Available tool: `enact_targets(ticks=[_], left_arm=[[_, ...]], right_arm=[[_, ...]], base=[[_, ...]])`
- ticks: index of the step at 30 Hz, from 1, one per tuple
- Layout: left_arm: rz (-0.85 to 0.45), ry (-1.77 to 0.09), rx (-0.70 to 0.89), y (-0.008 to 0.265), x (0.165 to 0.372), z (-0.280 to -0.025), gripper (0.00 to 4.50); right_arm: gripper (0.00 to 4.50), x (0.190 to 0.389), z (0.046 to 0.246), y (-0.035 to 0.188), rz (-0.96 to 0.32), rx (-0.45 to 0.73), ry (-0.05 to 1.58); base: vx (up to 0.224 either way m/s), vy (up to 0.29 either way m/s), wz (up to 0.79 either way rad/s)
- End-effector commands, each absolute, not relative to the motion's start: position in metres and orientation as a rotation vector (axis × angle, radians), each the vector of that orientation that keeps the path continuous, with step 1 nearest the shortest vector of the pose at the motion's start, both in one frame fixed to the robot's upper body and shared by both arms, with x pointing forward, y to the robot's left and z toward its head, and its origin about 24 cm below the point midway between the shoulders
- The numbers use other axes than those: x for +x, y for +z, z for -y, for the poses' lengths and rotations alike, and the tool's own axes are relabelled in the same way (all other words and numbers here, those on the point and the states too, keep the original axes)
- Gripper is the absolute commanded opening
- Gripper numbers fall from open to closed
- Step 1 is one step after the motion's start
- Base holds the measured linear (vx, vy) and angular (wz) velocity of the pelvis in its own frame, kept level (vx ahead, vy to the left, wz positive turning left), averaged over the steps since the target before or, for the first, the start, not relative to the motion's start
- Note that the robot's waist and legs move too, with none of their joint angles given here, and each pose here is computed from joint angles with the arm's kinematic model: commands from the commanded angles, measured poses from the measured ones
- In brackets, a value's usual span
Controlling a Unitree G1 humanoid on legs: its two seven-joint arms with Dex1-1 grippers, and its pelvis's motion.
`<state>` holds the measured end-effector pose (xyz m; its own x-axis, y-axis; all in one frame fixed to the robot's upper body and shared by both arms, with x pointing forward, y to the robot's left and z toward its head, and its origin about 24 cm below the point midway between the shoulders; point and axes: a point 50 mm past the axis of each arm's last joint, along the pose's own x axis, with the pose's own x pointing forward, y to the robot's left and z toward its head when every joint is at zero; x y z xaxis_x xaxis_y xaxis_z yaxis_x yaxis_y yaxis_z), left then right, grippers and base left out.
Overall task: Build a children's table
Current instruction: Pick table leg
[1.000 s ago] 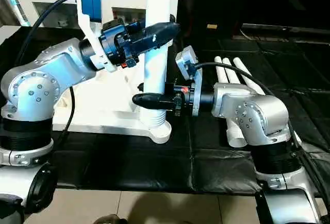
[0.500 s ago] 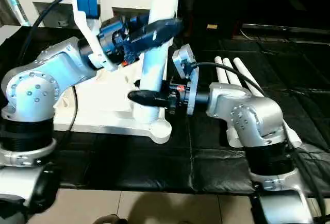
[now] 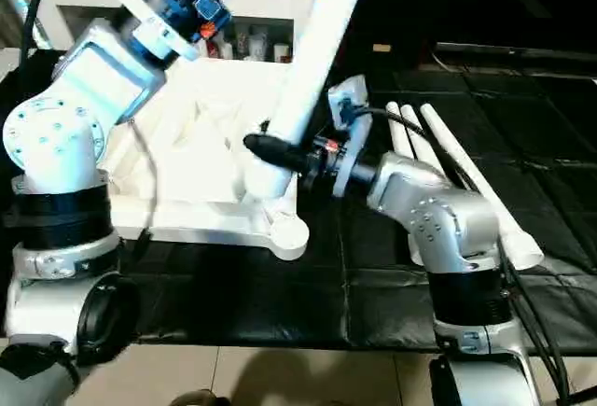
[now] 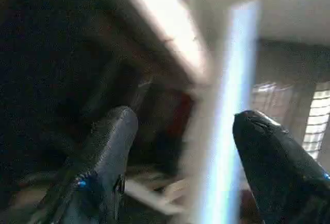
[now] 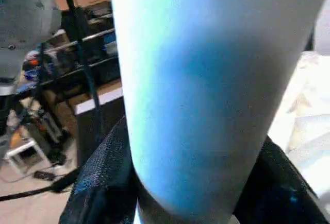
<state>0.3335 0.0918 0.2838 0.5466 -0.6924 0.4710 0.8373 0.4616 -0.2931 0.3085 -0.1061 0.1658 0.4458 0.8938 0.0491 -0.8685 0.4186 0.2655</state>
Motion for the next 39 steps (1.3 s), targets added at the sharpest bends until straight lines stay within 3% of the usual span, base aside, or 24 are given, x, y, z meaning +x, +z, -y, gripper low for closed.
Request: enact_targets(ticks=[1, 6, 11, 16, 20, 21, 26, 32, 35, 39], left_arm=[[0.233, -0.834, -0.345, 0.267, 0.344, -0.093, 3.40], [0.147, -0.757, -0.176, 0.240, 0.346, -0.086, 3.40], [0.196, -0.926, -0.179, 0.248, 0.329, -0.065, 3.40], [0.215, -0.934, -0.158, 0.248, 0.327, -0.063, 3.40], [0.194, -0.781, -0.131, 0.237, 0.342, -0.088, 3.40], [0.181, -0.702, -0.100, 0.229, 0.347, -0.109, 3.40], [0.126, -0.663, 0.053, 0.208, 0.344, -0.140, 3.40], [0.034, -0.796, 0.269, 0.170, 0.322, -0.154, 3.40], [-0.061, -0.938, 0.460, 0.138, 0.306, -0.156, 3.40], [-0.117, -1.058, 0.482, 0.118, 0.295, -0.156, 3.40]], right_arm=[[1.94, 0.309, 0.105, 0.167, -0.071, 0.152, 1.066], [1.94, 0.310, 0.100, 0.162, -0.056, 0.045, 1.037], [1.94, 0.313, 0.101, 0.152, -0.118, 0.004, 1.007], [1.94, 0.318, 0.104, 0.150, -0.113, 0.004, 0.944], [1.94, 0.320, 0.104, 0.151, -0.073, 0.010, 0.916], [1.94, 0.320, 0.108, 0.150, -0.062, 0.021, 0.885], [1.94, 0.319, 0.119, 0.146, -0.043, 0.055, 0.790], [1.94, 0.314, 0.129, 0.134, -0.060, 0.060, 0.689], [1.94, 0.310, 0.133, 0.125, -0.065, 0.075, 0.625], [1.94, 0.303, 0.131, 0.117, -0.075, 0.077, 0.590]], base=[[0.000, 0.000, 0.00], [0.000, 0.000, 0.00], [0.000, 0.000, 0.00], [0.000, 0.000, 0.00], [0.000, 0.000, 0.00], [0.000, 0.000, 0.00], [0.000, 0.000, 0.00], [0.000, 0.000, 0.00], [0.000, 0.000, 0.00], [0.000, 0.000, 0.00]])
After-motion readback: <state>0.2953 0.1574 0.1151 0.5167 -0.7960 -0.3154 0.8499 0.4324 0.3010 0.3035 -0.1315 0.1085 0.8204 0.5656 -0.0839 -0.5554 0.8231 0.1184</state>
